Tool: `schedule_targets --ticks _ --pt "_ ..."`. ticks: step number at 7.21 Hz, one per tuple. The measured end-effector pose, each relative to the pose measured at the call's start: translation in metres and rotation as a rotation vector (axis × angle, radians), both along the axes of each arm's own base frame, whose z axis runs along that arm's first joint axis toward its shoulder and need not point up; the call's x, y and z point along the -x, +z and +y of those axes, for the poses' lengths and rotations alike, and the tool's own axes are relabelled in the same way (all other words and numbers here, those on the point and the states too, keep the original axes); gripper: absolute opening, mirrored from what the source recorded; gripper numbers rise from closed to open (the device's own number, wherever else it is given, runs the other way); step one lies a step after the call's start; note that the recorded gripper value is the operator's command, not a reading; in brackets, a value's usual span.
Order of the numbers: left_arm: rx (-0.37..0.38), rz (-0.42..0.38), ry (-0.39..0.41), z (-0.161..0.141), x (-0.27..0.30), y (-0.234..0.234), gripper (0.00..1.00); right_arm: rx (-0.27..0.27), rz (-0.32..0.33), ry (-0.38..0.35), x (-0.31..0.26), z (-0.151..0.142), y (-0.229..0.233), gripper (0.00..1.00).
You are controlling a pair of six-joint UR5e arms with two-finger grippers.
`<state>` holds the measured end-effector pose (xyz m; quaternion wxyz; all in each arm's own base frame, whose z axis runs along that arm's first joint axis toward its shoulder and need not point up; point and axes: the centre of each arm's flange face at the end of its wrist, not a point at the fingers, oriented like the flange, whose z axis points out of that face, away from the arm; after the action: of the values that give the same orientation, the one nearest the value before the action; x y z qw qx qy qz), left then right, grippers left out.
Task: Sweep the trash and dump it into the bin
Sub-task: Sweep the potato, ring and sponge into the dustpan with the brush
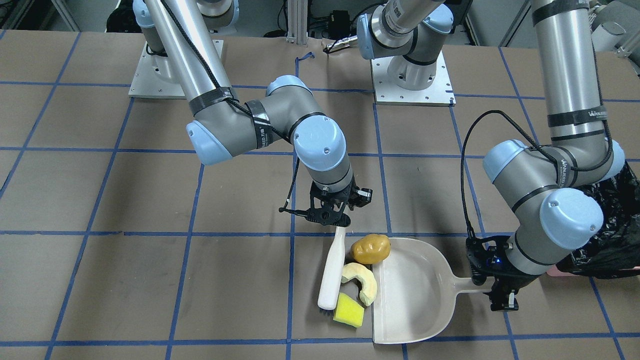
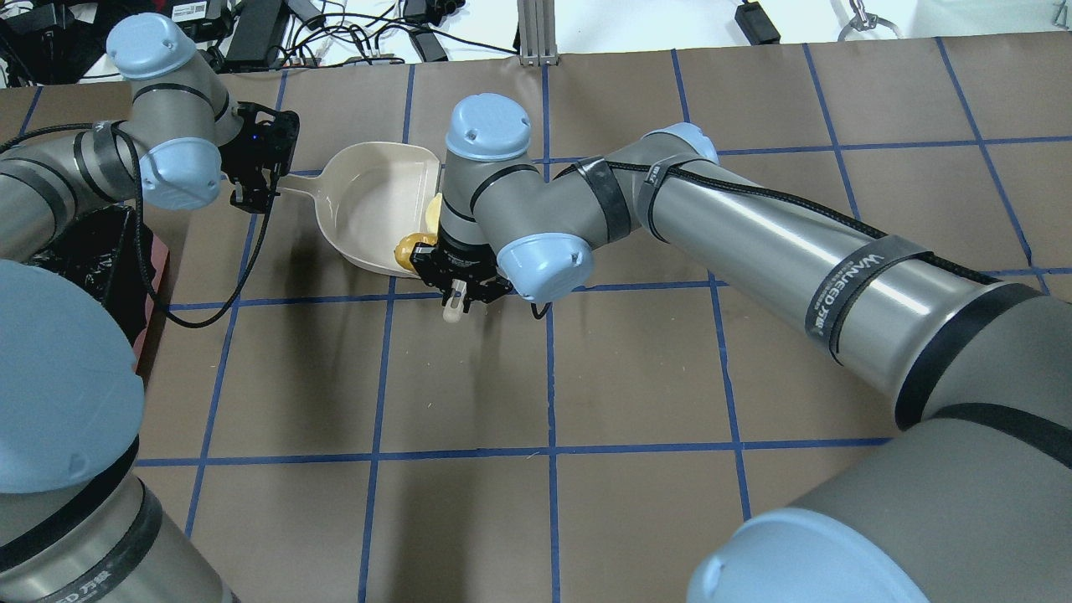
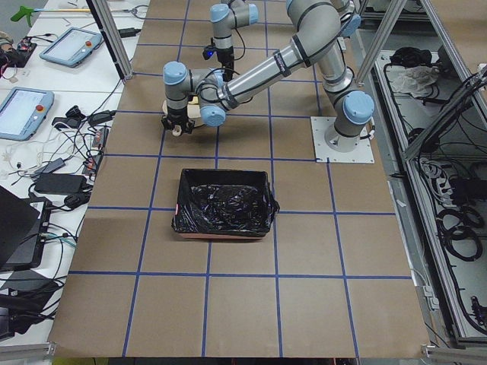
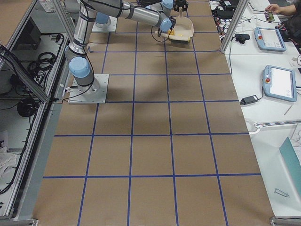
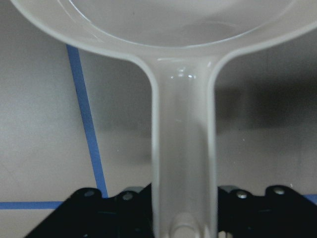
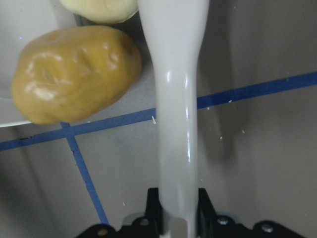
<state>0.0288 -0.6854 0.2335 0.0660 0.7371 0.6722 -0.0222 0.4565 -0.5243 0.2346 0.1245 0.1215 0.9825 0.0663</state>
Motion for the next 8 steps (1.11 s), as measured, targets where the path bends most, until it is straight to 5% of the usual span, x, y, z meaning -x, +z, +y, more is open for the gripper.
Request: schedule_targets --ticks 8 --pt "0.000 0.000 0.000 0.000 0.000 0.000 0.00 0.022 -0.051 -0.062 -0.080 -0.005 0.017 0.00"
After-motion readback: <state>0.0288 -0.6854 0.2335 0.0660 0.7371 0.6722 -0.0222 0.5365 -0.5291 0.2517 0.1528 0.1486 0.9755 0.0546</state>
